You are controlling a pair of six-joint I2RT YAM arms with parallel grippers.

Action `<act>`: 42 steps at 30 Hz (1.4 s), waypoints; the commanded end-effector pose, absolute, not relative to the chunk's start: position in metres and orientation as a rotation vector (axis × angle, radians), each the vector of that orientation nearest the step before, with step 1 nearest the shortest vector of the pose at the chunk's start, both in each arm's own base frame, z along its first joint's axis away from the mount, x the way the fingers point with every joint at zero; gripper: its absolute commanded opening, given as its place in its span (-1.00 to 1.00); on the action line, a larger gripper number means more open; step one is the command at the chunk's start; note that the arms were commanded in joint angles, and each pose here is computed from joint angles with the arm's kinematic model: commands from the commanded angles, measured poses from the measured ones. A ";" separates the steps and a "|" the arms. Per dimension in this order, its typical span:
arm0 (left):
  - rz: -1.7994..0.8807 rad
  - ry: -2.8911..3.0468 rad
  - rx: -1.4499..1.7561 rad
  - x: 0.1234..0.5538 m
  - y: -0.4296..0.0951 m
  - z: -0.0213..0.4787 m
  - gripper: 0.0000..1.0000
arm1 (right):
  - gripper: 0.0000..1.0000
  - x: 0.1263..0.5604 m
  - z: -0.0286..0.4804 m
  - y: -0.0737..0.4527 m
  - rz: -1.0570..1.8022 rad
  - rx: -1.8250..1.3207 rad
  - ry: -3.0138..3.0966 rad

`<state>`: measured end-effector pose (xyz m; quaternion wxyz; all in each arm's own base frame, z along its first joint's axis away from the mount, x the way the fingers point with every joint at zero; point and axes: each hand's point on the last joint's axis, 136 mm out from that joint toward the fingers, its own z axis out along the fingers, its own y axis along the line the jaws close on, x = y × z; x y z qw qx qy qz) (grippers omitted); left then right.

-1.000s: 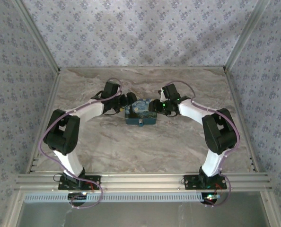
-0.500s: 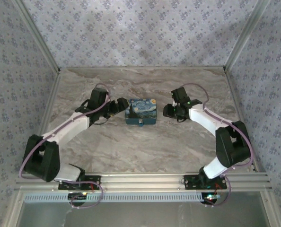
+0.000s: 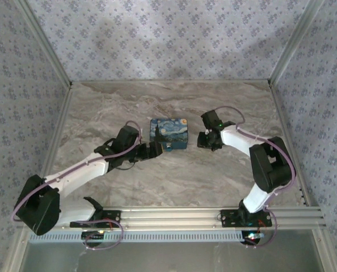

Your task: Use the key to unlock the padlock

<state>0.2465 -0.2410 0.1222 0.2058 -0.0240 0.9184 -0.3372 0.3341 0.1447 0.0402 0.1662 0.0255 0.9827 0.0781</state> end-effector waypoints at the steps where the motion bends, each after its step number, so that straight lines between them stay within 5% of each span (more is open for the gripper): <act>1: -0.934 2.546 -0.082 0.246 -0.240 0.126 0.76 | -0.23 0.332 0.029 0.141 0.172 0.059 2.832; 22: -0.955 2.575 -0.087 0.245 -0.252 0.112 0.76 | -0.50 0.339 0.021 0.145 0.156 0.034 2.847; 31: -0.948 2.588 -0.103 0.244 -0.253 0.104 0.76 | -0.99 0.342 0.020 0.146 0.155 0.007 2.837; 42: -0.942 2.543 -0.073 0.251 -0.254 0.122 0.77 | -1.00 0.345 0.122 0.146 0.272 -0.018 2.500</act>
